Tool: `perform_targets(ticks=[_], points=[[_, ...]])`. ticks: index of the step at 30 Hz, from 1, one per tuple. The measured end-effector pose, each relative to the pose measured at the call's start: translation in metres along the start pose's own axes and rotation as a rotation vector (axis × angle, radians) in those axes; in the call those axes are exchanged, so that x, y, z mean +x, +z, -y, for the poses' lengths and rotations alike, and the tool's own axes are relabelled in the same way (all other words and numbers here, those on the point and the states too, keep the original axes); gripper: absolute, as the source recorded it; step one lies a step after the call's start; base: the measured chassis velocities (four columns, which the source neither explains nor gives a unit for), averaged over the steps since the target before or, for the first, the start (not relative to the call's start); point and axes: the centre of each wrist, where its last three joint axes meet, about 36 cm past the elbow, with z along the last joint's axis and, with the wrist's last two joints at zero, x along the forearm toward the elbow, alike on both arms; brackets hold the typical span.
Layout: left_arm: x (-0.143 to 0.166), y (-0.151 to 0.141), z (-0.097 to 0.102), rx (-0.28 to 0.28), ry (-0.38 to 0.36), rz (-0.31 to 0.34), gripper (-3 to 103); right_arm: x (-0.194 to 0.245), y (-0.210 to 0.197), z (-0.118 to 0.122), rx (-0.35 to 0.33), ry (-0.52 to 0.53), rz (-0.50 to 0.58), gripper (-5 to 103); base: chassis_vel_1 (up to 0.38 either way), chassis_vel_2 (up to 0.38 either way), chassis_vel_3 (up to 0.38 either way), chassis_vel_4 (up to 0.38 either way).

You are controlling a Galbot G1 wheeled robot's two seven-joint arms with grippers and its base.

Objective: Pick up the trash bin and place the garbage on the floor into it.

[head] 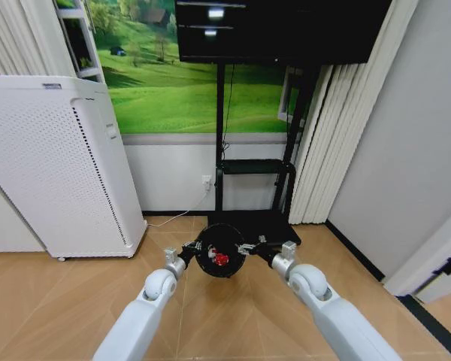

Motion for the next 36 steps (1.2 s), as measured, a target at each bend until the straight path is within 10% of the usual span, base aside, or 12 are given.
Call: perform_targets(ticks=[3, 12, 36], points=[[0.032, -0.033, -0.017, -0.026, -0.058, 0.066, 4, -0.011, 0.017, 0.025, -0.05, 0.286, -0.008, 100, 0.0, 0.0, 0.0, 0.0], [0.068, -0.049, -0.03, -0.033, -0.12, 0.119, 4, -0.045, 0.107, 0.048, -0.074, 0.537, -0.09, 100, 0.0, 0.0, 0.0, 0.0], [0.08, -0.043, -0.027, -0.032, -0.111, 0.115, 4, -0.044, 0.111, 0.059, -0.061, 0.487, -0.111, 100, -0.004, -0.003, 0.004, 0.003]])
